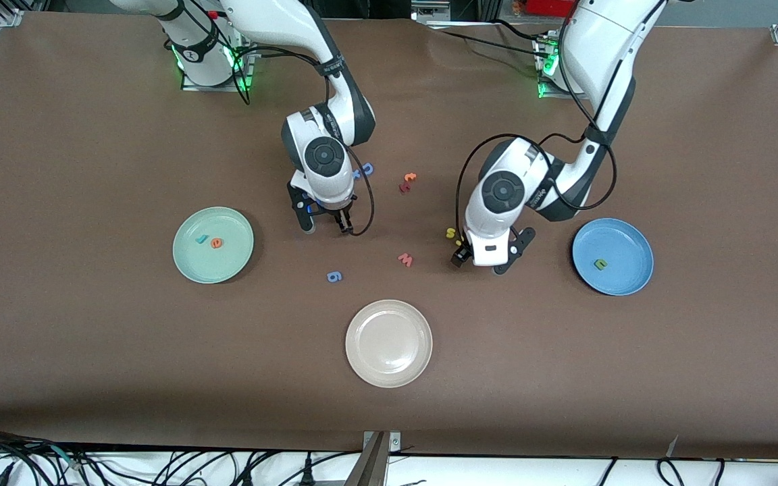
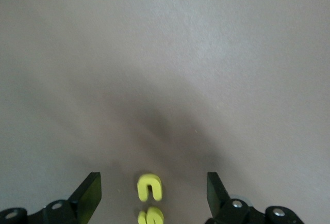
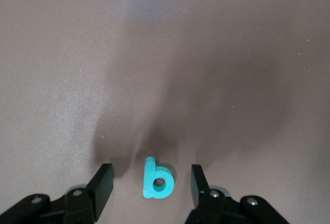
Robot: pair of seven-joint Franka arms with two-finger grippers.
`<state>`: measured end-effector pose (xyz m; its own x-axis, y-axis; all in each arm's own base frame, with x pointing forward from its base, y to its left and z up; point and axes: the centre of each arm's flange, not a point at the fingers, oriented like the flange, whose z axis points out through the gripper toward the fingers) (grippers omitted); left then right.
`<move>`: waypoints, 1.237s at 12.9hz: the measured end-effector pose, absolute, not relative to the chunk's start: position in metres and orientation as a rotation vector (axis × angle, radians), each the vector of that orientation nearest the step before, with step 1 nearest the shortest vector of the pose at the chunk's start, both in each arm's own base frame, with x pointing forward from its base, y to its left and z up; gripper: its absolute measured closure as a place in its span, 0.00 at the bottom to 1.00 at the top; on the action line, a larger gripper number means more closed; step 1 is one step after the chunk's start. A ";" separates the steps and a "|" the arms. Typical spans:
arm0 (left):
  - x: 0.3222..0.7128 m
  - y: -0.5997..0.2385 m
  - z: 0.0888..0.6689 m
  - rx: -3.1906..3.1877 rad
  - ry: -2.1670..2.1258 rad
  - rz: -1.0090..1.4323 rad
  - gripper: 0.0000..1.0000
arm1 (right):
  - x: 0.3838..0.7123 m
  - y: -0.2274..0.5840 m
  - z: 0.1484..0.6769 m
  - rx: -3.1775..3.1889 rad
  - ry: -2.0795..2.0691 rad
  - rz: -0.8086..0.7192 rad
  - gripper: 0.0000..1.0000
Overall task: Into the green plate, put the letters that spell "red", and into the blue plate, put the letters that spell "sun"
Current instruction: 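Grasp the teal b with the right gripper while the left gripper grasps the c, then carry the b to the green plate while the left gripper carries the c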
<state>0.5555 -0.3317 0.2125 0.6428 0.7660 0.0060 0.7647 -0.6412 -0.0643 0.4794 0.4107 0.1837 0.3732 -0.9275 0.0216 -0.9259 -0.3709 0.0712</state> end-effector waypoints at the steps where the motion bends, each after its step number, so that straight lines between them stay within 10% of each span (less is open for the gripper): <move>1: 0.549 -0.337 0.209 -2.778 -1.304 0.005 0.09 | 0.479 0.411 0.183 2.543 -1.718 -0.034 0.34; 16: 0.533 -0.345 0.167 -2.741 -1.338 0.015 0.11 | 0.473 0.418 0.180 2.600 -1.633 -0.035 0.73</move>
